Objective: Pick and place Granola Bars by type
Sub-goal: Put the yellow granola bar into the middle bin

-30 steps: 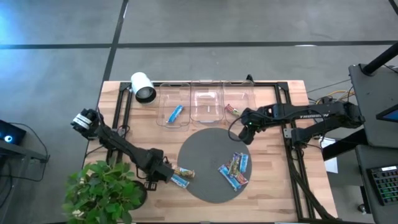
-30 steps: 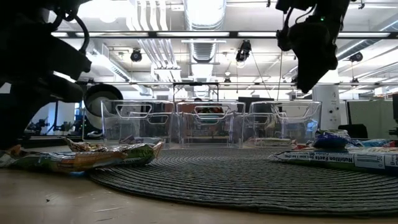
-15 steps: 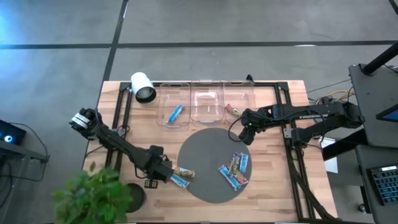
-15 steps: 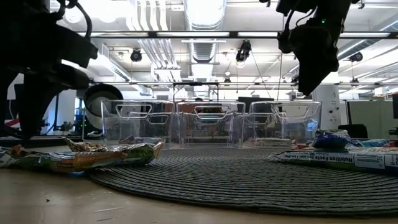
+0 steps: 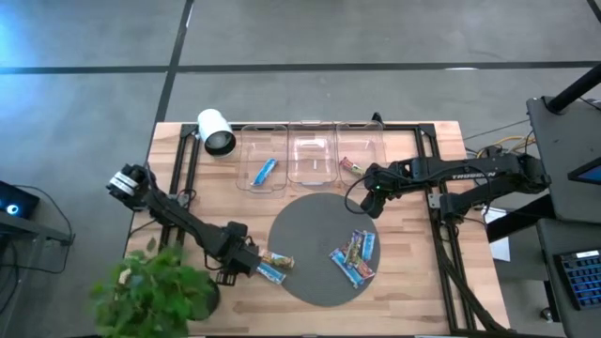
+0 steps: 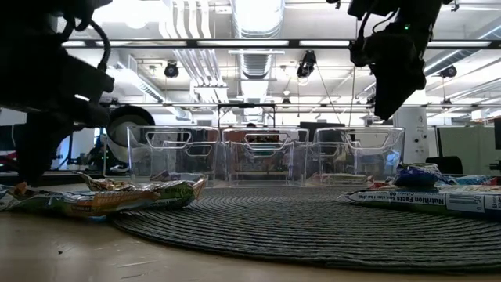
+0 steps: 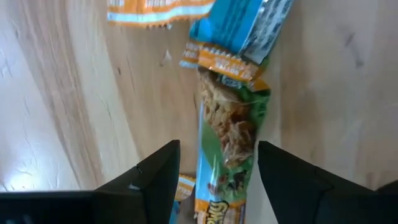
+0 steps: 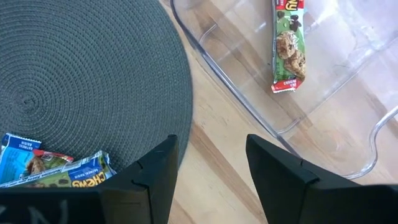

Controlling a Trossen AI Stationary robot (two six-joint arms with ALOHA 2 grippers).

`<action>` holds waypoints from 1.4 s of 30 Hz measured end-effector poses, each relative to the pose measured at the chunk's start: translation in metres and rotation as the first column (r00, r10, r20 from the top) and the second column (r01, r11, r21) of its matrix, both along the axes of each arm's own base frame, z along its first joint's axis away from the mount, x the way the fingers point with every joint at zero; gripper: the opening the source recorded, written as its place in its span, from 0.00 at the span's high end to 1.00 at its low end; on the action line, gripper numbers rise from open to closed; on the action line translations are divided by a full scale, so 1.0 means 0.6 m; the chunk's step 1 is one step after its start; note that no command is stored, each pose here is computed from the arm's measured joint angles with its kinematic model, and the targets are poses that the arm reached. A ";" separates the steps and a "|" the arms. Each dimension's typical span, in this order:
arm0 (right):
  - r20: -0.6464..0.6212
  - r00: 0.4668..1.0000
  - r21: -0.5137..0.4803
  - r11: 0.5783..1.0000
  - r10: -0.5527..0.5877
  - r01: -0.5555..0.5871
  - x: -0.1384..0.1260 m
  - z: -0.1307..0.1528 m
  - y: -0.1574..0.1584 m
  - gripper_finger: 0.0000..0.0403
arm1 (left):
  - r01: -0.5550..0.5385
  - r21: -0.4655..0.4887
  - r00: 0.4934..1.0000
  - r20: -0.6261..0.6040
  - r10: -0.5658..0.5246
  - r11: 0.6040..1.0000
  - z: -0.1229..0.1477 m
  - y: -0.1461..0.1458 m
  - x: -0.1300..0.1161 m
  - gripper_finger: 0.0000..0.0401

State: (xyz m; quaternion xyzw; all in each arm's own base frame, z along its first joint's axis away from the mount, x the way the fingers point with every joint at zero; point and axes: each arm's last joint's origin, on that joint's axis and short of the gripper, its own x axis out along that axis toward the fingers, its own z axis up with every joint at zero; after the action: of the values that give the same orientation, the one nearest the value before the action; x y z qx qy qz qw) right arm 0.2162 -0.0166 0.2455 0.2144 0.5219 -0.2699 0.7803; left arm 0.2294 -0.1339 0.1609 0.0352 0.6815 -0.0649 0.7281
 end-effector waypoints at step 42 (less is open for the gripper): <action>0.315 0.898 -0.070 0.936 -0.306 0.344 -0.040 0.065 -0.009 0.56 | -0.537 -0.487 0.694 0.208 0.689 0.689 0.169 0.138 0.062 0.74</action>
State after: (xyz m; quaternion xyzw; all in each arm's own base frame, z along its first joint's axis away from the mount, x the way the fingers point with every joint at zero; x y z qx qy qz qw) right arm 0.1921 -0.0222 0.2845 0.2880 0.3369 -0.3929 0.8057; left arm 0.2665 -0.0509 0.2624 -0.3329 0.4725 0.0616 0.8137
